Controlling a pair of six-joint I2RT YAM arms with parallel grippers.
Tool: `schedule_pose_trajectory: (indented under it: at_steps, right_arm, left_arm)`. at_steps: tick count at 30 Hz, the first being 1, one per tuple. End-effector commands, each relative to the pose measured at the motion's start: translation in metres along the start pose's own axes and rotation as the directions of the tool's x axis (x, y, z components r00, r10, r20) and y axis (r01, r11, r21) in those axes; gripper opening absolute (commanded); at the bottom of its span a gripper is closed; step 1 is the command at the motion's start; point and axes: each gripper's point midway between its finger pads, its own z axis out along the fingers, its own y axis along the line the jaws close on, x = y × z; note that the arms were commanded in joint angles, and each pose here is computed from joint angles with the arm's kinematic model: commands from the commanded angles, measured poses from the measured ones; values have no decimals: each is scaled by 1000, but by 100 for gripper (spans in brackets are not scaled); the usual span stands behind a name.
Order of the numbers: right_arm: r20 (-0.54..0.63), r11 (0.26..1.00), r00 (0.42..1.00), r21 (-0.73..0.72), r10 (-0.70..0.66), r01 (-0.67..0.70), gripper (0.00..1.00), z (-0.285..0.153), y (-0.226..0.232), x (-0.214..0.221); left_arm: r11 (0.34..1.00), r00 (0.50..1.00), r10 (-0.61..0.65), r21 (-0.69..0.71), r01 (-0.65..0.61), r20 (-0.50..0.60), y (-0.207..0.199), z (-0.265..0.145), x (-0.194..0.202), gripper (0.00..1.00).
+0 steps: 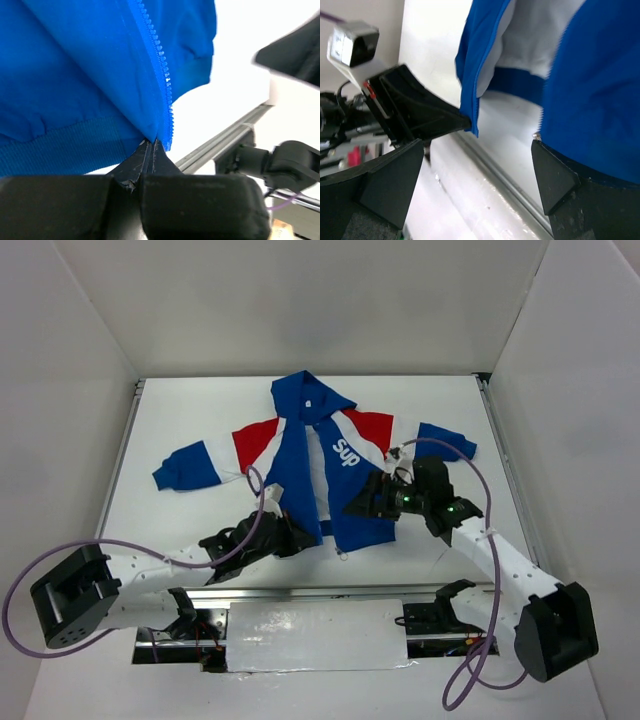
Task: Zip up the jacket
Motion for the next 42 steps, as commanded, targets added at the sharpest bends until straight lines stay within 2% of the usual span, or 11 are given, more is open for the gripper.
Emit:
schedule_pose_trajectory:
  at_steps: [1, 5, 10, 14, 21, 22, 25, 26, 29, 35, 42]
  right_arm:
    - [-10, 985, 998, -164, -58, 56, 95, 15, 36, 3]
    - [-52, 976, 996, -207, -76, 63, 91, 33, 51, 19]
    - [-112, 969, 991, -241, -73, 44, 74, 51, 57, 38]
    - [-106, 977, 992, -208, -74, 51, 72, 57, 51, 37]
    - [-75, 971, 993, 216, -86, 101, 65, 52, -14, 29]
    - [-44, 950, 994, 290, -105, 113, 61, 50, -23, 20]
    - [-75, 895, 990, 424, -120, 140, 33, 41, -41, 26]
    - [-129, 875, 985, 457, -114, 161, 18, 39, -46, 39]
    - [-183, 811, 975, 548, -124, 205, 2, 38, -56, 54]
    - [-242, 730, 966, 643, -93, 232, 0, 45, -73, 81]
    - [-270, 714, 962, 665, -45, 221, 0, 45, -89, 104]
  left_arm:
    - [976, 993, -83, 208, 64, 86, -34, -12, -18, 0]
    - [953, 987, -103, 295, 64, 120, -43, -23, -23, 0]
    - [909, 979, -131, 412, 56, 155, -54, -39, -28, 0]
    - [904, 978, -124, 425, 42, 167, -56, -44, -30, 0]
    - [953, 970, -150, 291, 90, 192, -27, -38, -32, 0]
    - [954, 969, -150, 288, 89, 198, -27, -40, -33, 0]
    - [960, 962, -162, 261, 102, 219, -16, -43, -35, 0]
    - [962, 961, -165, 251, 108, 222, -11, -43, -33, 0]
    - [971, 958, -155, 215, 103, 240, -1, -45, -34, 0]
    - [977, 959, -131, 196, 82, 252, 0, -49, -38, 0]
    - [983, 966, -99, 172, 58, 241, 4, -49, -35, 0]
